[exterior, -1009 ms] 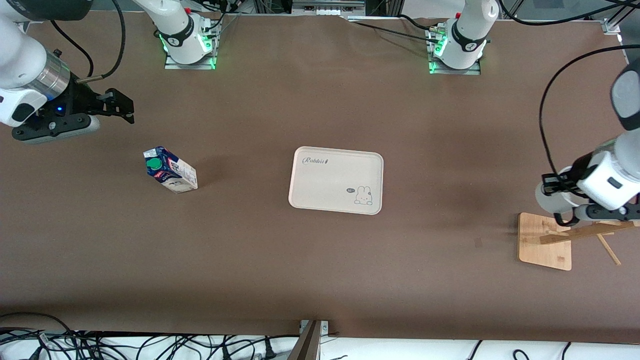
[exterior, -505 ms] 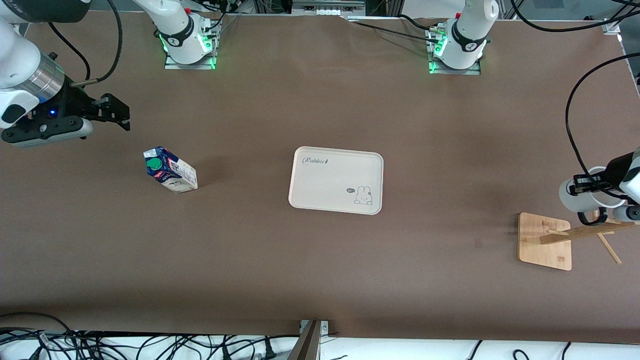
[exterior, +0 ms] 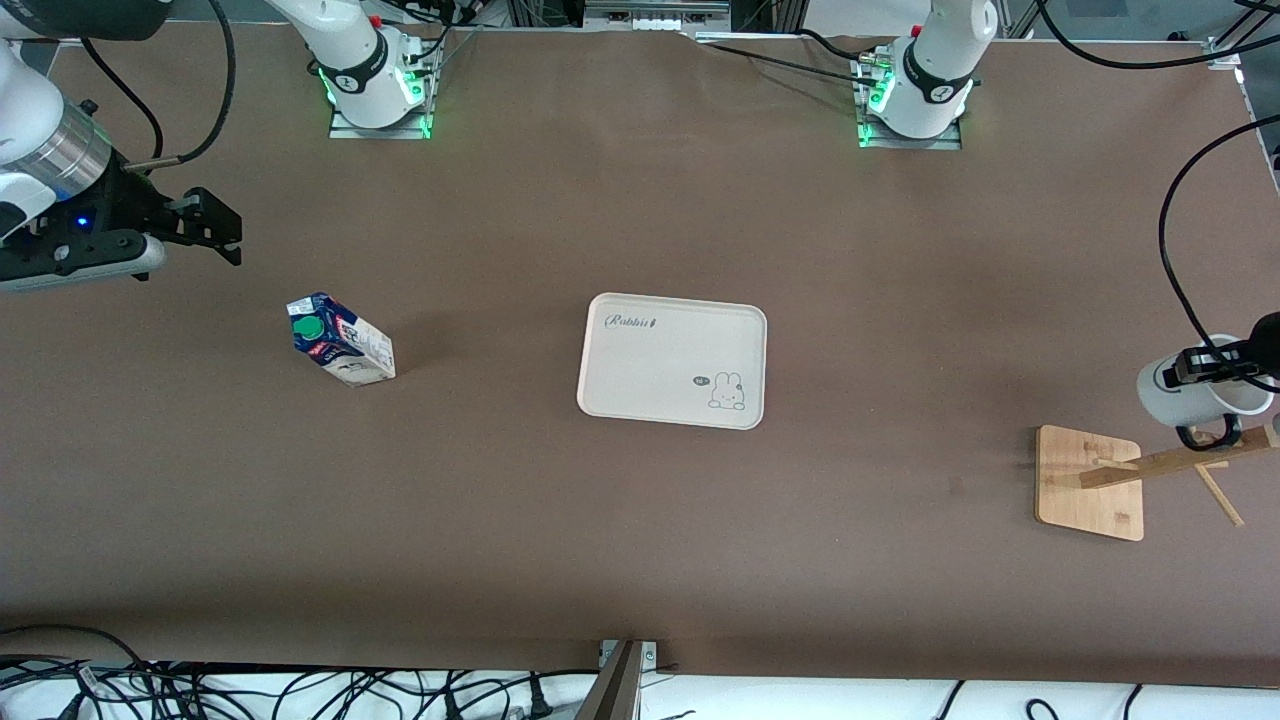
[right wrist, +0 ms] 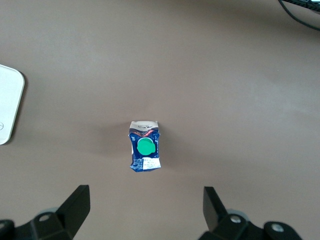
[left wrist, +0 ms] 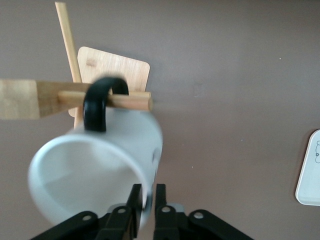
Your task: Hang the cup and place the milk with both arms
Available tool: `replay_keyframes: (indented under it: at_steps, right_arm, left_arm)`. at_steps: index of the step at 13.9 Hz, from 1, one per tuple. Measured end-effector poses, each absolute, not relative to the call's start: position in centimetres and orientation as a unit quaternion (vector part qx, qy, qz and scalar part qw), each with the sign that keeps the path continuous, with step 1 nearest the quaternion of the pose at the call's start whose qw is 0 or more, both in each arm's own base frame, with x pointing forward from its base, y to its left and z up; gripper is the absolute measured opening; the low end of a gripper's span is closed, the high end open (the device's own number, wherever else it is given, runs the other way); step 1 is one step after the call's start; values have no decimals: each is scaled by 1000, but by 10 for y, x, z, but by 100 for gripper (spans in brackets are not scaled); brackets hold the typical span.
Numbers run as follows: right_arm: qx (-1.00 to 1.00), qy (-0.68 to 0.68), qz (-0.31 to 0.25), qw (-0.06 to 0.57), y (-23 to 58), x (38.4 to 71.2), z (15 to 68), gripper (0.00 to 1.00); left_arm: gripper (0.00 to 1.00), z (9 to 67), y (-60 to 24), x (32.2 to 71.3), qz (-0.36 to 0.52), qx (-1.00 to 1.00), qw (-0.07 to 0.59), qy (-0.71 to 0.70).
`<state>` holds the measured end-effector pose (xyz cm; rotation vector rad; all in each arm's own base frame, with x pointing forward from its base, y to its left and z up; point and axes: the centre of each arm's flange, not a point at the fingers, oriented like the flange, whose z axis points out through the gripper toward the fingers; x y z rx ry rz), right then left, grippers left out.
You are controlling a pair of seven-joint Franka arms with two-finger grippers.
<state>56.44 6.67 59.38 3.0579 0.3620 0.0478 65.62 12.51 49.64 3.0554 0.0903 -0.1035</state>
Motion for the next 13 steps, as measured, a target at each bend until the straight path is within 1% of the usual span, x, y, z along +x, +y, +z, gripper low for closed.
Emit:
replay_keyframes:
  at_steps: [4, 8, 9, 13]
  right_arm:
    - [992, 119, 14, 31, 69, 565, 592, 100]
    - [992, 121, 12, 31, 71, 565, 590, 100]
    - [992, 121, 12, 31, 71, 566, 590, 100]
    - [992, 120, 12, 21, 73, 566, 590, 100]
  left_arm:
    - [59, 505, 113, 658, -29, 999, 32, 15]
    - [99, 538, 75, 650, -26, 999, 28, -19]
    - [100, 545, 65, 646, -29, 999, 26, -29]
    - [100, 562, 27, 640, -28, 997, 10, -65]
